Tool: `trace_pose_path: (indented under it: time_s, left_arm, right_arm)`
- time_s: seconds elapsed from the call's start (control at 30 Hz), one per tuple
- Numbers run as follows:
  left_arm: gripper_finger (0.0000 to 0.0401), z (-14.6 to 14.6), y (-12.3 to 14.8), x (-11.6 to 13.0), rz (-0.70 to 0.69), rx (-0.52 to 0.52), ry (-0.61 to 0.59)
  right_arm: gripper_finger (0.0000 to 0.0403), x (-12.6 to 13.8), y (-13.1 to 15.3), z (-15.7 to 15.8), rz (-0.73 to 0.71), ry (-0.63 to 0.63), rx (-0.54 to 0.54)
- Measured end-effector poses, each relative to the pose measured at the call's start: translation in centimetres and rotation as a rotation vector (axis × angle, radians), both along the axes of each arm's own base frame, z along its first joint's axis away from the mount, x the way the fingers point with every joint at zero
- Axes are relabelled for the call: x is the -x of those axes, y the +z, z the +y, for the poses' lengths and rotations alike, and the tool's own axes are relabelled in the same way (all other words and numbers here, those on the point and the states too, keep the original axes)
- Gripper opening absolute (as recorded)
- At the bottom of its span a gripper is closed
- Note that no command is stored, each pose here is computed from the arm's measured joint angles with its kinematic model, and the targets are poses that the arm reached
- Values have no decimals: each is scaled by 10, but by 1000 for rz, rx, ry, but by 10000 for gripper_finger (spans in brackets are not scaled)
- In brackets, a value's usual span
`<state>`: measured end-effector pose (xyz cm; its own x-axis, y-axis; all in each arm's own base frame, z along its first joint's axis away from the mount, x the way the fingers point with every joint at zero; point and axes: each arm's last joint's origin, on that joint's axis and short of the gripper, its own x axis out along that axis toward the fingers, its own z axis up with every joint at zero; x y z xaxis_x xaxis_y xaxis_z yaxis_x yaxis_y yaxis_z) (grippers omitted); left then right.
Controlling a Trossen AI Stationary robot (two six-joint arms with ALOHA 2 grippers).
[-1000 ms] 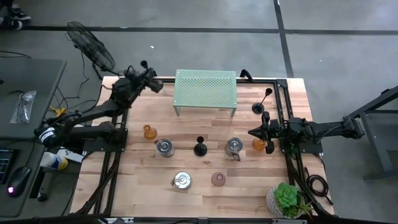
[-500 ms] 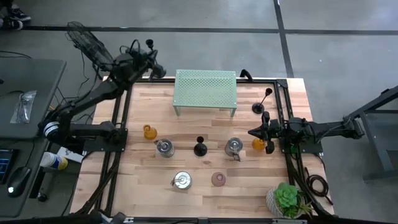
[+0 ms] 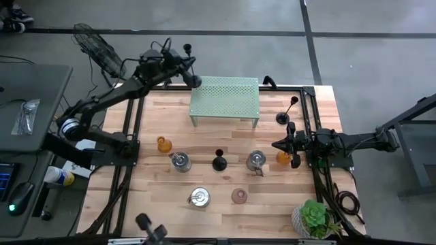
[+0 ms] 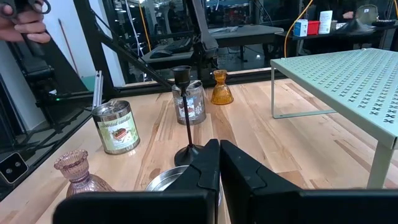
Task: Pick & Place candle stick holders
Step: Put the top left black candle holder on the shelf
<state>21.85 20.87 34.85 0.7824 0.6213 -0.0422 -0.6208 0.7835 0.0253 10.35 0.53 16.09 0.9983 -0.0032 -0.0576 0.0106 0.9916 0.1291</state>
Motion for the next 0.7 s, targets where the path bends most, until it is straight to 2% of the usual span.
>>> trace_pose_path:
  time_s: [0.2, 0.33, 0.7]
  left_arm:
    - [5, 13, 5, -19, 34, -57, -125]
    - [5, 20, 1, -28, 46, -54, -202]
    - [5, 29, -9, -32, 57, -2, -53]
  right_arm:
    - [4, 0, 0, 0, 0, 0, 0]
    - [4, 0, 0, 0, 0, 0, 0]
    - [4, 0, 0, 0, 0, 0, 0]
